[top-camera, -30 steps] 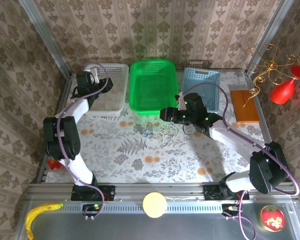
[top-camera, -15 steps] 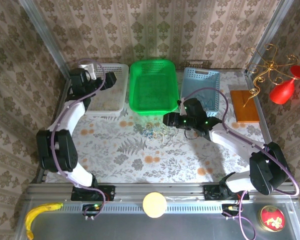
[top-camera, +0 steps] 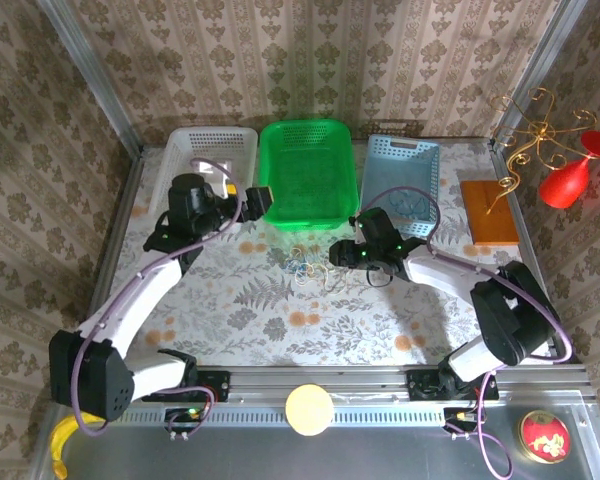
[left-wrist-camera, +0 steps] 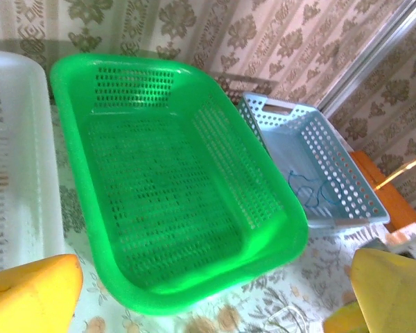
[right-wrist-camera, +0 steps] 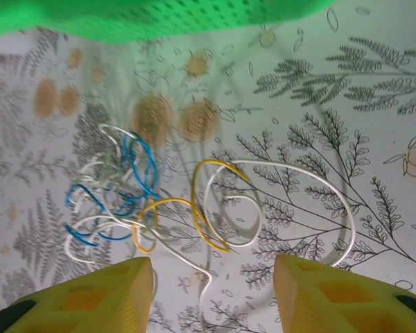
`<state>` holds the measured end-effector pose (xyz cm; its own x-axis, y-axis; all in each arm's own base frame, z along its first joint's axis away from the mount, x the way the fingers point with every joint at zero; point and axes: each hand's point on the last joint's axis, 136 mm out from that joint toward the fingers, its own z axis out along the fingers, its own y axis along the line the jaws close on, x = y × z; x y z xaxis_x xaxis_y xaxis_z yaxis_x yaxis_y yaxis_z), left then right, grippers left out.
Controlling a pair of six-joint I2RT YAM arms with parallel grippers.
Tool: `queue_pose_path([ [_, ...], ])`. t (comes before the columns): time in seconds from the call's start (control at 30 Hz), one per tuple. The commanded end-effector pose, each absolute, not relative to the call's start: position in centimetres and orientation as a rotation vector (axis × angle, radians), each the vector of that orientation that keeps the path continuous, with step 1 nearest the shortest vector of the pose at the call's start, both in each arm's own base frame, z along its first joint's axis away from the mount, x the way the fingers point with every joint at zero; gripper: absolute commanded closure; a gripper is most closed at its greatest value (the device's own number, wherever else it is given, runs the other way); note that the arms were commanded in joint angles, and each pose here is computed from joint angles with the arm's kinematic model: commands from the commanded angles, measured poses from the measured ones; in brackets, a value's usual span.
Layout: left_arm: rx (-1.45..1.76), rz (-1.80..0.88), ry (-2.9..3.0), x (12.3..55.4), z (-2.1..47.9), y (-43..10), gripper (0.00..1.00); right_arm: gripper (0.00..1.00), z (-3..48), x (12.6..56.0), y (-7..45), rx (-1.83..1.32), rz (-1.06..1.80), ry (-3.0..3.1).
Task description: Untangle the cables
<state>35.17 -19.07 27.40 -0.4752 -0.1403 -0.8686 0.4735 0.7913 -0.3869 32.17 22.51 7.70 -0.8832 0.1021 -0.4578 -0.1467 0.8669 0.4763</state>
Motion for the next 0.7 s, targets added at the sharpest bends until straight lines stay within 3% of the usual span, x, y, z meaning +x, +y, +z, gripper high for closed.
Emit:
queue_pose_path([
  [0.0, 0.184, -0.652, 1.953, 34.6, 26.6, -17.8, 0.00, 0.51, 8.0, 33.6, 23.3, -0.094, 0.670, 2.524],
  [0.37, 0.174, -0.810, 1.958, 32.8, 26.7, -19.1, 0.00, 0.61, 5.4, 34.6, 24.6, -0.119, 0.654, 2.560],
  [0.67, 0.010, -0.886, 1.889, 32.9, 26.5, -17.6, 0.00, 0.97, 6.5, 34.6, 24.9, -0.131, 0.683, 2.538],
])
